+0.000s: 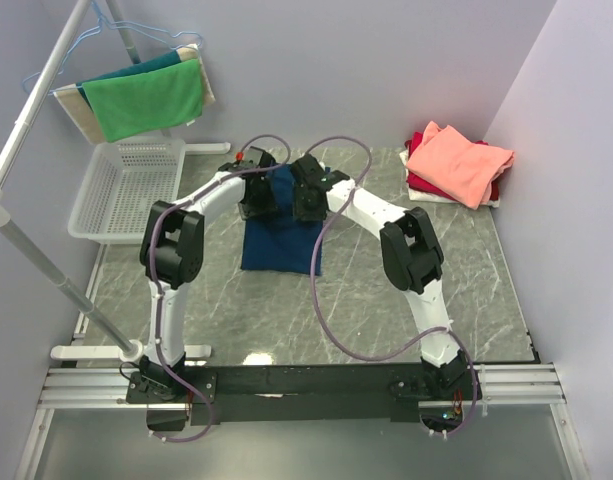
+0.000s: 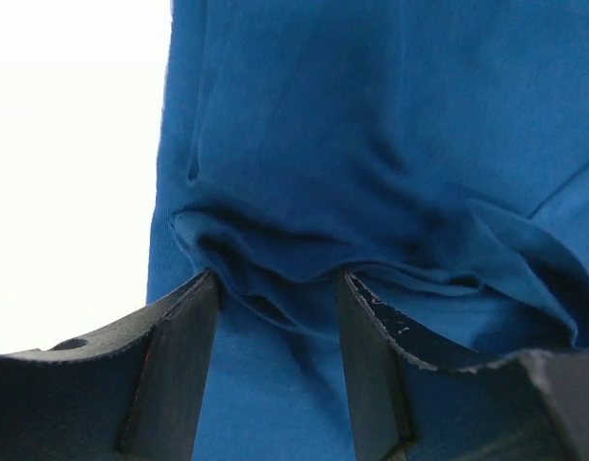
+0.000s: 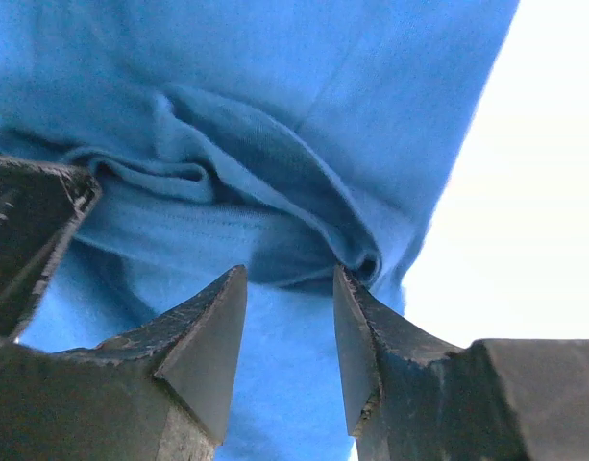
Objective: Fold and stack the t-shirts
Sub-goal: Fold the tshirt
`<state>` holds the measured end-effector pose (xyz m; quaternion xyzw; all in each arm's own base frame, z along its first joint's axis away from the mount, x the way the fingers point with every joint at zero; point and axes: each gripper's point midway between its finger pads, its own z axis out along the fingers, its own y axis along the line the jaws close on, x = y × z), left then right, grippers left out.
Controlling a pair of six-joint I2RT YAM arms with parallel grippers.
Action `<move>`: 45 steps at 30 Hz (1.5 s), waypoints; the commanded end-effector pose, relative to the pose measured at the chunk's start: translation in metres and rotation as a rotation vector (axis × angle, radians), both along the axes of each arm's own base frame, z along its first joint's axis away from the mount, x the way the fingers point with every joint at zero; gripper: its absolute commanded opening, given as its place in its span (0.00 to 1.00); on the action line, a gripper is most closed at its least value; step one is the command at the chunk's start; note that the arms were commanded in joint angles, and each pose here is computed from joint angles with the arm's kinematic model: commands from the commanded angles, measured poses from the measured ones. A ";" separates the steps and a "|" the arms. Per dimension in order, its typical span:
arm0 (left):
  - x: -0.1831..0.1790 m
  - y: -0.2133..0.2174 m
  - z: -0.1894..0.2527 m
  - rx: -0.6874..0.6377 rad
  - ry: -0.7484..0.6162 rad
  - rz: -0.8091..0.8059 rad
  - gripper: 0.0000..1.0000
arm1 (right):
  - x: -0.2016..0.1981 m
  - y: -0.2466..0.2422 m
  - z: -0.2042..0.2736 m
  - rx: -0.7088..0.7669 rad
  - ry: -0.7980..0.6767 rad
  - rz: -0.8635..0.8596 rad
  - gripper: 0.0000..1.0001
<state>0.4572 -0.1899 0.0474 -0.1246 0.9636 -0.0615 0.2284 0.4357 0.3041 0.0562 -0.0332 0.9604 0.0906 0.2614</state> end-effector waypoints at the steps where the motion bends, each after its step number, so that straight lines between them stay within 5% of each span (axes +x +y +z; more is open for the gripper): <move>1: 0.034 0.017 0.027 0.086 -0.098 0.093 0.57 | 0.038 -0.008 0.028 -0.005 -0.096 -0.046 0.48; 12: 0.028 0.048 0.070 0.122 -0.173 0.193 0.63 | 0.085 -0.021 0.062 0.035 -0.186 -0.108 0.45; 21: -0.022 0.044 0.080 0.027 -0.158 0.102 0.62 | 0.027 -0.023 0.065 0.105 -0.104 -0.049 0.45; 29: -0.056 0.041 0.046 0.003 -0.012 0.077 0.59 | -0.005 0.002 0.053 0.123 -0.053 0.011 0.45; 45: -0.129 0.077 -0.026 0.124 0.172 0.122 0.59 | 0.029 0.049 0.039 0.185 -0.029 0.073 0.44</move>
